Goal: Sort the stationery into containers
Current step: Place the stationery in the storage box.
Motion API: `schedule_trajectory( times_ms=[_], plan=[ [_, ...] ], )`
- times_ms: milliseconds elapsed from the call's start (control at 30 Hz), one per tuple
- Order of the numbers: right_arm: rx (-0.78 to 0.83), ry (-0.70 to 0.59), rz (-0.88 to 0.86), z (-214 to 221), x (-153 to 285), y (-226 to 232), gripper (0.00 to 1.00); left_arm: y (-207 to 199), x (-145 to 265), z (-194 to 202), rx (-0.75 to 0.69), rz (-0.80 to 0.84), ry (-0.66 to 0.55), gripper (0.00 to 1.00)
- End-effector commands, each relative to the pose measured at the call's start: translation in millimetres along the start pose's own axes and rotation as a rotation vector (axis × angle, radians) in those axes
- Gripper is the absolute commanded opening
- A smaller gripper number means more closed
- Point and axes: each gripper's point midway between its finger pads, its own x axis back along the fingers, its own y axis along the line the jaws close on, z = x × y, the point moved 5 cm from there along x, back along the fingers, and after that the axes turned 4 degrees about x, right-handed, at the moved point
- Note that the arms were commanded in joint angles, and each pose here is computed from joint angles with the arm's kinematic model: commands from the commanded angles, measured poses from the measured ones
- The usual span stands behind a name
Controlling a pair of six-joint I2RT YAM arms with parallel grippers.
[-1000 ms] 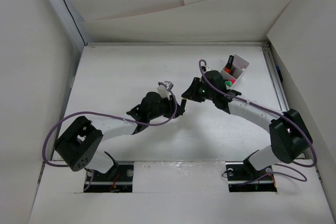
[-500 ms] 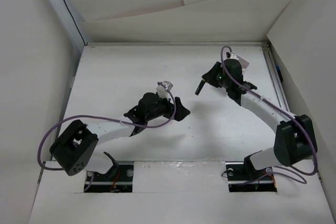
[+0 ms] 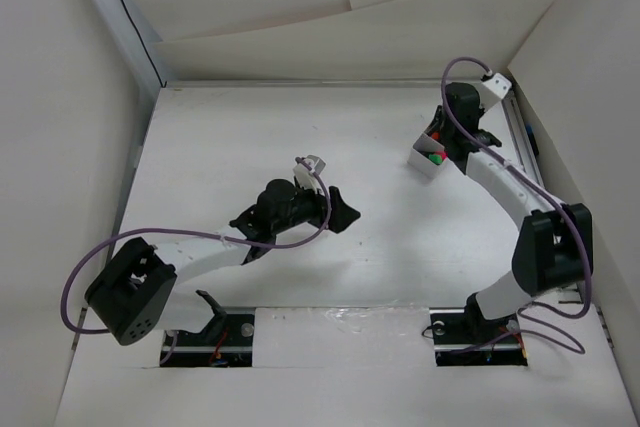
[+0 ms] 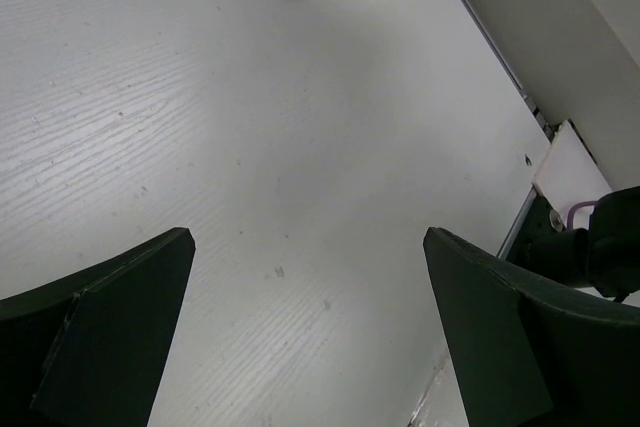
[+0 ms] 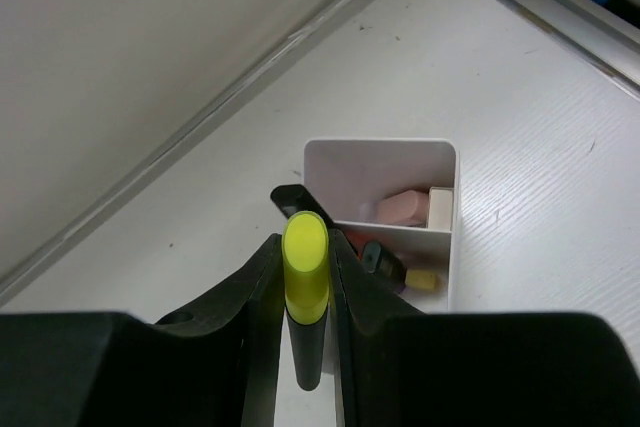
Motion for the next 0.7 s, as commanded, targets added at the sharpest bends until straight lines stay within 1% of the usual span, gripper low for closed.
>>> schedule_trajectory(
  times_ms=[0,133,267,300,400,500,667],
  plan=[
    [0.015,-0.091,0.095,-14.0,-19.6,3.0,0.01,-12.4,5.5,-8.6,-0.031,0.062,-0.032,1.0],
    [0.06,-0.104,0.139,-12.9,-29.9,2.8,0.01,-13.9,4.5,-6.6,-0.022,0.078,-0.021,1.0],
    [0.081,-0.092,0.146,-1.1,-29.1,4.9,0.01,-14.2,4.8,-8.9,-0.02,0.085,-0.014,1.0],
    [0.099,-0.075,0.146,9.0,-29.5,4.7,0.01,-12.1,5.5,-5.5,-0.018,0.08,-0.007,1.0],
    [0.115,-0.06,0.155,18.0,-34.3,3.4,0.01,-11.5,4.9,-8.1,-0.02,0.072,-0.023,1.0],
    [0.138,-0.038,0.146,31.9,-35.3,8.6,0.02,-15.0,5.4,-7.6,-0.023,0.098,-0.015,1.0],
    [0.159,-0.035,0.163,43.9,-32.1,12.8,0.04,-9.9,8.0,-9.9,-0.018,0.088,-0.024,1.0]
  ],
)
